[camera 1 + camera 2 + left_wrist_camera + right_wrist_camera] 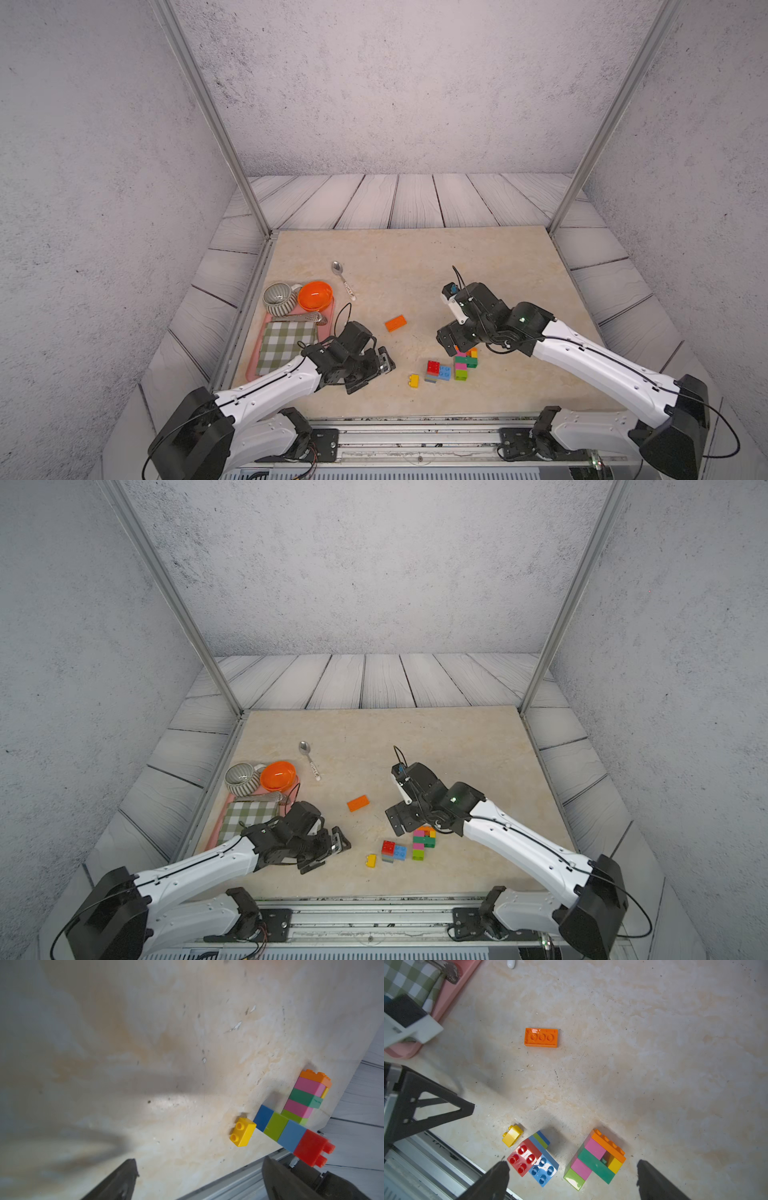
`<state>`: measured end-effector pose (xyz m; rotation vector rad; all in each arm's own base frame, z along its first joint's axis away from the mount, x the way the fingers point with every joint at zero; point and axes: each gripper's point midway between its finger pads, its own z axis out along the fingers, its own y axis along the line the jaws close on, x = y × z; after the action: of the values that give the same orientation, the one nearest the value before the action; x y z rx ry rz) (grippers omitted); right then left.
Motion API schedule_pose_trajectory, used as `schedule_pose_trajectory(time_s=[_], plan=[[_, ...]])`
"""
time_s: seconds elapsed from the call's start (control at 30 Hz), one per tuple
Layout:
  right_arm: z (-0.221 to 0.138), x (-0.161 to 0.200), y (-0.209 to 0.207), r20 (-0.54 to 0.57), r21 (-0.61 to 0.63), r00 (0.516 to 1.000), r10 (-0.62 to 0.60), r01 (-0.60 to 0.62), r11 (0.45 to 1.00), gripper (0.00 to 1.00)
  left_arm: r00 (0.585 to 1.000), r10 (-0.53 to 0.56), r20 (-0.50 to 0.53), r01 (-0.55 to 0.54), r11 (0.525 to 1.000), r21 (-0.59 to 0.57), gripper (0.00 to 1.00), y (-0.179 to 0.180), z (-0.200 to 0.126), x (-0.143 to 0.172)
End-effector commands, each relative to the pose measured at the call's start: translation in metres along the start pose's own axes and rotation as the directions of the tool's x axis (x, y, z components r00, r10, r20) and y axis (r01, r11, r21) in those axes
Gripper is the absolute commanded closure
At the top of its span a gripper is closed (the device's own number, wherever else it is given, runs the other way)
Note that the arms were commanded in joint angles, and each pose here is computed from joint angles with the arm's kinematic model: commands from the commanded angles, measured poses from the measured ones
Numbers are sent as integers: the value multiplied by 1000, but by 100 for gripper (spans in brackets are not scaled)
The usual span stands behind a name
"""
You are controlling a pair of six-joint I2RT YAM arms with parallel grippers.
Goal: Assemble the letter p with lego
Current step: Pick up the lego brick from the center of the board.
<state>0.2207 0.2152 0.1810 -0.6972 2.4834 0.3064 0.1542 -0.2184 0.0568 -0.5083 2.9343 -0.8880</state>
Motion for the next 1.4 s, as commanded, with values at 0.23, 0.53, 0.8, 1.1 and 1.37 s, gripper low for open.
schedule_pose_trajectory(time_s=[0.23, 0.53, 0.8, 1.1, 1.37], plan=[[-20, -12, -21, 159, 41, 982, 98, -105, 994, 1, 862, -501, -82, 498, 866, -50, 3, -31, 8, 13], [-26, -13, -21, 189, 9, 975, 117, -121, 993, 1, 795, -598, -103, 579, 798, -169, 9, -44, 38, 23], [-26, -13, -17, 190, -31, 973, 133, -129, 991, 0, 780, -617, -105, 575, 773, -269, 17, -50, 59, 37], [-25, -14, -11, 184, -78, 972, 145, -132, 988, 3, 755, -651, -76, 604, 736, -305, 41, -36, 72, 41], [-23, -13, -11, 177, -90, 973, 151, -137, 987, 4, 750, -659, -63, 607, 723, -330, 48, -32, 82, 40]])
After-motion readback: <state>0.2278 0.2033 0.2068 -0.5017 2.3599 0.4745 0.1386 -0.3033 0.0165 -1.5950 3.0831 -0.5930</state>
